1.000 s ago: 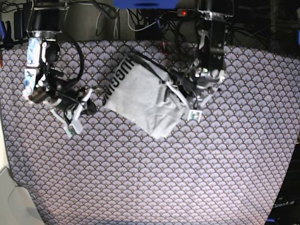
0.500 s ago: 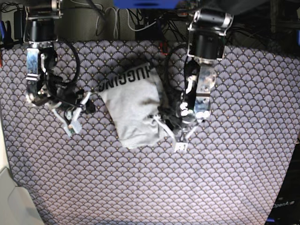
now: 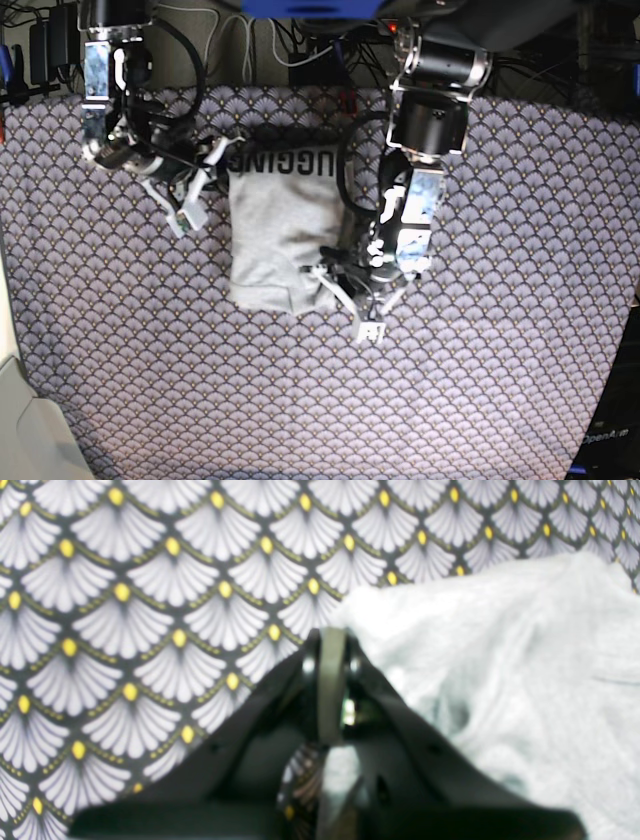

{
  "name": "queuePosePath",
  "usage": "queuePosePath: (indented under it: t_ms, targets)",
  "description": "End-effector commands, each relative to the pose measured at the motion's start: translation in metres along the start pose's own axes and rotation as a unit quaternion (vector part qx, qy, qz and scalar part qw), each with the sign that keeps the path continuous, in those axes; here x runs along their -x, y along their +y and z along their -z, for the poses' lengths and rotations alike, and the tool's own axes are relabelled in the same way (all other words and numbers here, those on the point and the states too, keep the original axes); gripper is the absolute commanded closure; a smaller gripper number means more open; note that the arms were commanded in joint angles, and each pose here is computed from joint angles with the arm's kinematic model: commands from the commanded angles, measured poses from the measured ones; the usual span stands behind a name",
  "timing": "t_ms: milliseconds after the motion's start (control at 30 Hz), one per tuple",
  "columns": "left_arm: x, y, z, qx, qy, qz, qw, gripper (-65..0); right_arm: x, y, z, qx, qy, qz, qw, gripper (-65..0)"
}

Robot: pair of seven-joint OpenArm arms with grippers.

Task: Fold the T-shirt properly

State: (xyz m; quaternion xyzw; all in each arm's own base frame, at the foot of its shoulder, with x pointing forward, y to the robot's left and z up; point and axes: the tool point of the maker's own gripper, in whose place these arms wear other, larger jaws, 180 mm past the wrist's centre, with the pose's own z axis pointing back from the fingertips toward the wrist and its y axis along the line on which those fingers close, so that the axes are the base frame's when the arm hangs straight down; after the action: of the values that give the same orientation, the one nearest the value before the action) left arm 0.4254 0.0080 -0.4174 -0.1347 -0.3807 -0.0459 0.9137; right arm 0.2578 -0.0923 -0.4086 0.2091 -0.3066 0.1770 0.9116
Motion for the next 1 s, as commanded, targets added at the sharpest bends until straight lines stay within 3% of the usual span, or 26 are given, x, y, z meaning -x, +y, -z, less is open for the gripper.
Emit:
queuePosePath:
  t_ms: [0, 233, 300, 433, 567, 733, 867, 967]
  targets:
    - [-0.031, -0.006, -0.003, 0.007, -0.041, 0.002, 0.999, -0.4, -0.013, 0.001, -0.005, -0.001, -0.024, -0.006, 0.9997, 0.0]
    - [-0.068, 0.035, -0.023, -0.021, -0.109, -0.071, 0.991, -0.4, 0.004, 0.008, -0.017, 0.001, -0.018, -0.006, 0.9998, 0.0]
    - [-0.082, 0.051, -0.042, -0.027, -0.132, -0.106, 0.985, -0.4, 0.001, 0.002, -0.029, 0.016, -0.025, -0.018, 0.9994, 0.0]
    - [-0.091, 0.123, -0.098, -0.087, -0.160, -0.133, 0.974, -0.4, -0.013, -0.005, -0.058, 0.048, -0.051, -0.041, 0.9967, 0.0]
    - [-0.058, 0.192, -0.158, -0.172, -0.137, -0.111, 0.969, -0.4, -0.016, -0.018, -0.081, 0.084, -0.066, -0.041, 0.9934, 0.0]
    - [0.026, 0.262, -0.233, -0.280, -0.058, -0.054, 0.957, -0.4, 0.019, -0.039, -0.103, 0.124, -0.040, -0.008, 0.9914, 0.0]
    - [0.063, 0.277, -0.276, -0.320, -0.023, -0.028, 0.947, -0.4, 0.037, -0.046, -0.114, 0.139, -0.023, 0.005, 0.9900, 0.0]
    - [0.078, 0.261, -0.298, -0.322, -0.004, 0.003, 0.947, -0.4, 0.041, -0.033, -0.116, 0.116, -0.013, -0.030, 0.9928, 0.0]
